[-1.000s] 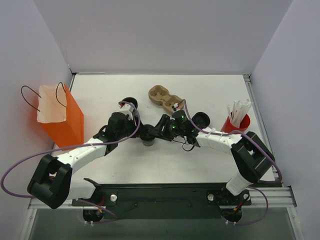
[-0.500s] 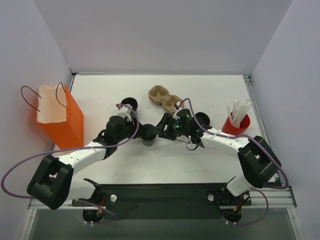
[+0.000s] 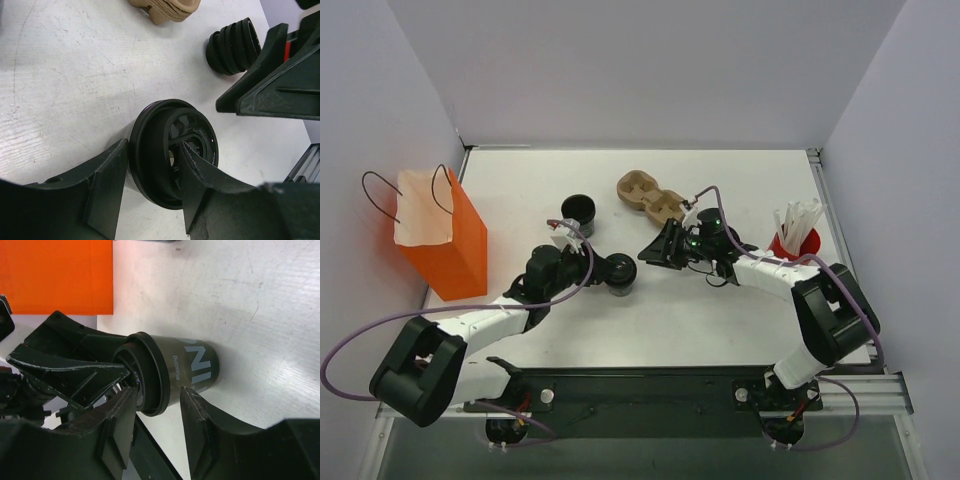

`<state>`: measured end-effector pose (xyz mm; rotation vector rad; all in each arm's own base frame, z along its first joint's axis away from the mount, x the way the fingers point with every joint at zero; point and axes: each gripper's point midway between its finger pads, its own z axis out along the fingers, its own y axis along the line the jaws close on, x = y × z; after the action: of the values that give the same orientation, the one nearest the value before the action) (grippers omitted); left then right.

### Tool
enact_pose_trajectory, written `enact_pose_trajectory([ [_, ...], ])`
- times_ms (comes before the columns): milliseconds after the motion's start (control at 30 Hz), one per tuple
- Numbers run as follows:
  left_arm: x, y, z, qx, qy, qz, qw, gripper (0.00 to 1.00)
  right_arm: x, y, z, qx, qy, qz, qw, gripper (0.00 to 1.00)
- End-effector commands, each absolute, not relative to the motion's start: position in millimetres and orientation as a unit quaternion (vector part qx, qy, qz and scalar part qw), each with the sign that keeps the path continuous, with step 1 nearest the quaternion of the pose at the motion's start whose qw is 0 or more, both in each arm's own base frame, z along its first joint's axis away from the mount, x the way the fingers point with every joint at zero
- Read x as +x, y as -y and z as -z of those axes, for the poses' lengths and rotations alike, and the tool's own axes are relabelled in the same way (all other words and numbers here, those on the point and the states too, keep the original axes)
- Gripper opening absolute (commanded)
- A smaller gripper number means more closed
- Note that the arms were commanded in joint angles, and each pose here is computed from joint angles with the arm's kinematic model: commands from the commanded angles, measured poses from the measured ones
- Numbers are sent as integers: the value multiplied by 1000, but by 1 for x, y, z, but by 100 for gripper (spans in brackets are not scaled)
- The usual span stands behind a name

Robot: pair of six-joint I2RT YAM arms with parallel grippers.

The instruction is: Pack the takeout coffee

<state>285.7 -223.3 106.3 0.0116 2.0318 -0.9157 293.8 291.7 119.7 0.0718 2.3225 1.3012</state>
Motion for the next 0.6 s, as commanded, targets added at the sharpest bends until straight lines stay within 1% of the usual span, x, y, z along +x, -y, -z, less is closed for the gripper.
enact_pose_trajectory([
  [0,251,211,-45,18,-876,327,355,52,292,-312,-137,-39,-810,-537,233,39],
  [300,251,206,-41,20,-880,315,356,53,298,-318,-118,-34,-818,-532,216,32],
  [567,251,207,-37,21,-882,314,352,53,296,-329,-111,-49,-815,-545,193,31],
])
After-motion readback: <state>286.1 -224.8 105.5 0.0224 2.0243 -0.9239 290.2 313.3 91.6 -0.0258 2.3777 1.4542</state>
